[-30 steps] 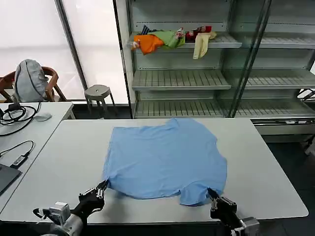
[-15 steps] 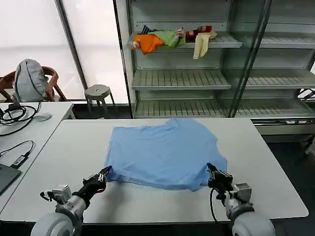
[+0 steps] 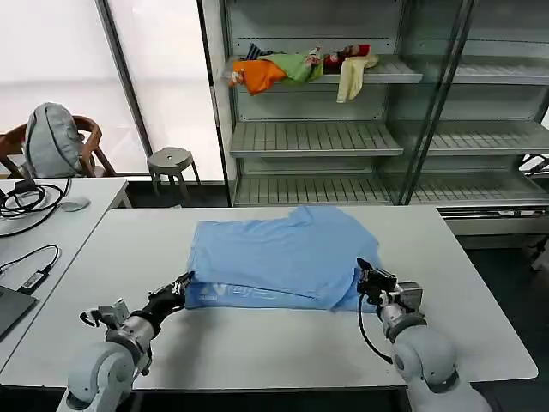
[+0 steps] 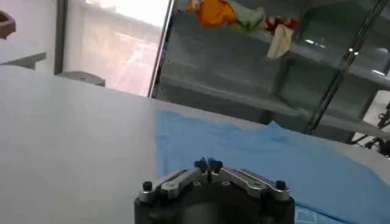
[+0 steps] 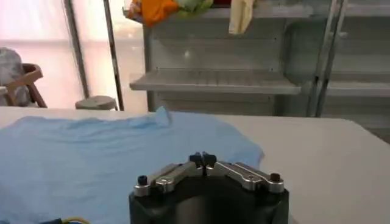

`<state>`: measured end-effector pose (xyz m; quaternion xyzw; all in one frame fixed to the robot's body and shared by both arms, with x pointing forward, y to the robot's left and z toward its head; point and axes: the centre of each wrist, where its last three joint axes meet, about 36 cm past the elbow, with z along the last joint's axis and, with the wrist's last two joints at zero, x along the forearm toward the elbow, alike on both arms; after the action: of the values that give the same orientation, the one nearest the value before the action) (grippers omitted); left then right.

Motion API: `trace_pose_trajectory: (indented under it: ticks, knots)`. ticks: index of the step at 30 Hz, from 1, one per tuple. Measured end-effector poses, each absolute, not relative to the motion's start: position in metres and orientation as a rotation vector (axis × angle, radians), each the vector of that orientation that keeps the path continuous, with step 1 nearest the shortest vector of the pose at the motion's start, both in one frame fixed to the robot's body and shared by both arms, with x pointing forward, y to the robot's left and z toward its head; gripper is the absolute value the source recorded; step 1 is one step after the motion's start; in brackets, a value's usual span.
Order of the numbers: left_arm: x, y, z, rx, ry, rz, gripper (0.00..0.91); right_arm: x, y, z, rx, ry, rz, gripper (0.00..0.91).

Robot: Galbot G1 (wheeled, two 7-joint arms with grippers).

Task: Fold and organize the clothes.

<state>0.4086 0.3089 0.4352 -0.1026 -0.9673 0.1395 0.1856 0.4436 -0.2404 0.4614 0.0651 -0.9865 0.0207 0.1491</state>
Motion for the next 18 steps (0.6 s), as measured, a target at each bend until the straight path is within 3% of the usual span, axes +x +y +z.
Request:
trace_pose_trajectory:
  ticks: [18]
  knots:
    - [0.434,0.316,0.420,-0.302,-2.716,0.382,0.010,0.484,-0.234,0.452,0.205,-2.834,0.146,0.000]
